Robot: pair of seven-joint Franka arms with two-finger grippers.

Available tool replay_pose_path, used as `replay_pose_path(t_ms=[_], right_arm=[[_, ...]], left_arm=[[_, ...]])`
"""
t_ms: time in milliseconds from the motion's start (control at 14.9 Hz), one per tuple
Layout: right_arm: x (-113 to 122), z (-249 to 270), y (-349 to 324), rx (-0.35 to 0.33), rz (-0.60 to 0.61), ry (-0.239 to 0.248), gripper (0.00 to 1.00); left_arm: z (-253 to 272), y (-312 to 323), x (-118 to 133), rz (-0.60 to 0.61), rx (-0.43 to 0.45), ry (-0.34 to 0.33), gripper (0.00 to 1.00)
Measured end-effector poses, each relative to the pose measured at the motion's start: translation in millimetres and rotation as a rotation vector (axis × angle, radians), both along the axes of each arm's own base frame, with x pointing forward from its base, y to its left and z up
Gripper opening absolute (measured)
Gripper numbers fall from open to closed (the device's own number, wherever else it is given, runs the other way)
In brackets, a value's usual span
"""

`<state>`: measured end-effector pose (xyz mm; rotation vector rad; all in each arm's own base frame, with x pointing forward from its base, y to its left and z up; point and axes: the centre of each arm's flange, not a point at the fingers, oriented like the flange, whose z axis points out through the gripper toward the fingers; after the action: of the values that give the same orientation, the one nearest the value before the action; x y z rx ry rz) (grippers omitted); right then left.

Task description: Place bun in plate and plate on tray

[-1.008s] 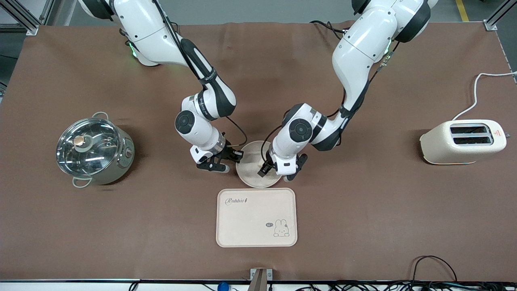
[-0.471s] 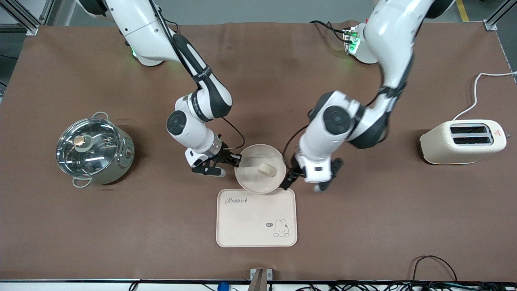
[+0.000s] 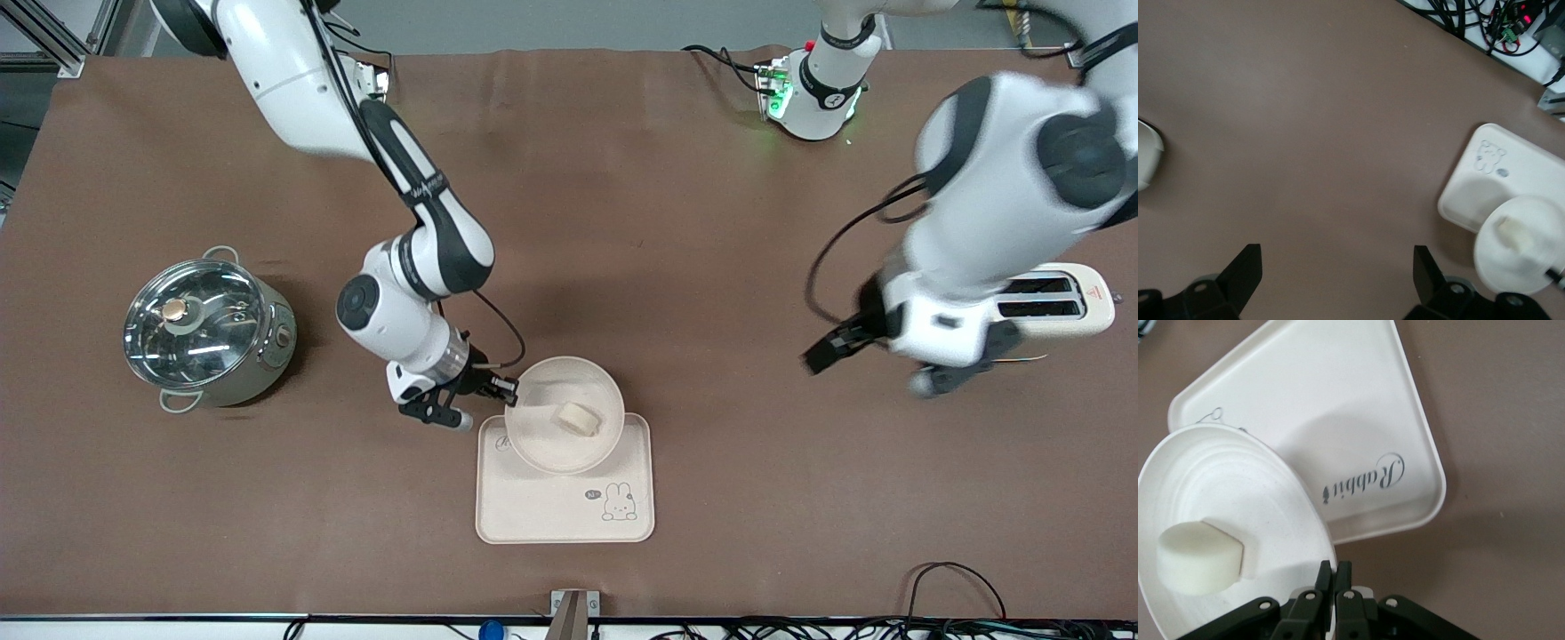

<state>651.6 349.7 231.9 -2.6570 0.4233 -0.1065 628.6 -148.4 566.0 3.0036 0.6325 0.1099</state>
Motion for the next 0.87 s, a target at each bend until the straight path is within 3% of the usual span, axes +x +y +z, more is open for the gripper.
replay_pose_path(t_ms=[269,538,874], right_arm=[[38,-32,8,0.021,0.000,-0.001,0.05],[58,-54,4,0.029,-0.013,-0.019,0.05],[68,-53,-8,0.034,-0.029,-0.026,0.05]], left_arm=[[59,78,-33,-0.176,0.048,0.018,1.00],[100,116,-65,-0.326,0.080,0.011,1.00],[132,145,-117,-0.363,0.091,0.057,1.00]])
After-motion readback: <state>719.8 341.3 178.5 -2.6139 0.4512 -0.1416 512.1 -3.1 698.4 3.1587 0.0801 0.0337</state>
